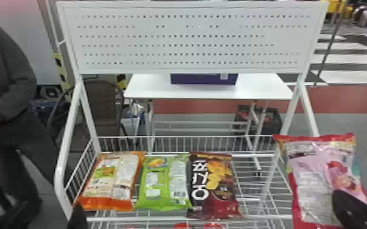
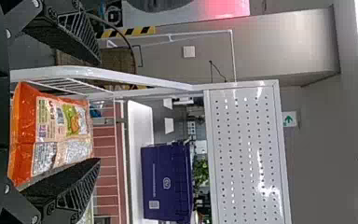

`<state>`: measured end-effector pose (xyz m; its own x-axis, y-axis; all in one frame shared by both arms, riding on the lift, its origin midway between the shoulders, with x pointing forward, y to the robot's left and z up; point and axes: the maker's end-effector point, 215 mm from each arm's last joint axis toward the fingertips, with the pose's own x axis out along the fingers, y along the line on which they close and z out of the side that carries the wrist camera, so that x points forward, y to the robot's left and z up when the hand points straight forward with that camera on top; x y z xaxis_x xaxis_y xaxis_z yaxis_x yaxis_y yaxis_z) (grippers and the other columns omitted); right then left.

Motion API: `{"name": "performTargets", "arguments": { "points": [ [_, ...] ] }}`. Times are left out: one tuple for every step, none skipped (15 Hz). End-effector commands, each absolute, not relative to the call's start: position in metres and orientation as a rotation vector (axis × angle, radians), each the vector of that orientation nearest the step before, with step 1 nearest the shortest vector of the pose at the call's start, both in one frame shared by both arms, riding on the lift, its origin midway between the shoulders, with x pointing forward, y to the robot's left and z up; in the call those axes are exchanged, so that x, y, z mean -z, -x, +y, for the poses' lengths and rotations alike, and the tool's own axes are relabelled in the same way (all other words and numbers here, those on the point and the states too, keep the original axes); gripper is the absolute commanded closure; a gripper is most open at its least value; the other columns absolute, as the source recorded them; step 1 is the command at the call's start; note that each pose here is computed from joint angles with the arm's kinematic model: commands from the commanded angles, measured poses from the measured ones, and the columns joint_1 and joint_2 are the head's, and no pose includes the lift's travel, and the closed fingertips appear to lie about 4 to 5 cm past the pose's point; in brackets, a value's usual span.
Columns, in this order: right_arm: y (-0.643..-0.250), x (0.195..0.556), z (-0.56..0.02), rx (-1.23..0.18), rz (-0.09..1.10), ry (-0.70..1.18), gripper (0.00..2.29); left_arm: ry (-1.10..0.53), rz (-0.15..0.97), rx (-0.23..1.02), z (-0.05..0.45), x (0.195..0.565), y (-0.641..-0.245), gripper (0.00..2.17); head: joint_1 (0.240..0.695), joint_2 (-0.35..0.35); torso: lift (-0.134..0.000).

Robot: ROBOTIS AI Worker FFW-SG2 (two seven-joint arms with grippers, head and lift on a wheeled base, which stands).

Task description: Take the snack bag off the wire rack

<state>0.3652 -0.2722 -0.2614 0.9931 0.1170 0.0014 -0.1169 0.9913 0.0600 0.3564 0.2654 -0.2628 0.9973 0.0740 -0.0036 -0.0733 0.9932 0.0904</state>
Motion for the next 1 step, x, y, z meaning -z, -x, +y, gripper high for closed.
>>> {"name": "performTargets", "arguments": {
  "points": [
    [-0.3652,0.2615,-0.2718,-0.119,0.002,-0.058,2.07,-0.090,0.007,-0.074,0.2654,0.2630,-0.3563,0.16,0.499,0.000,0.000]
  ]
}}
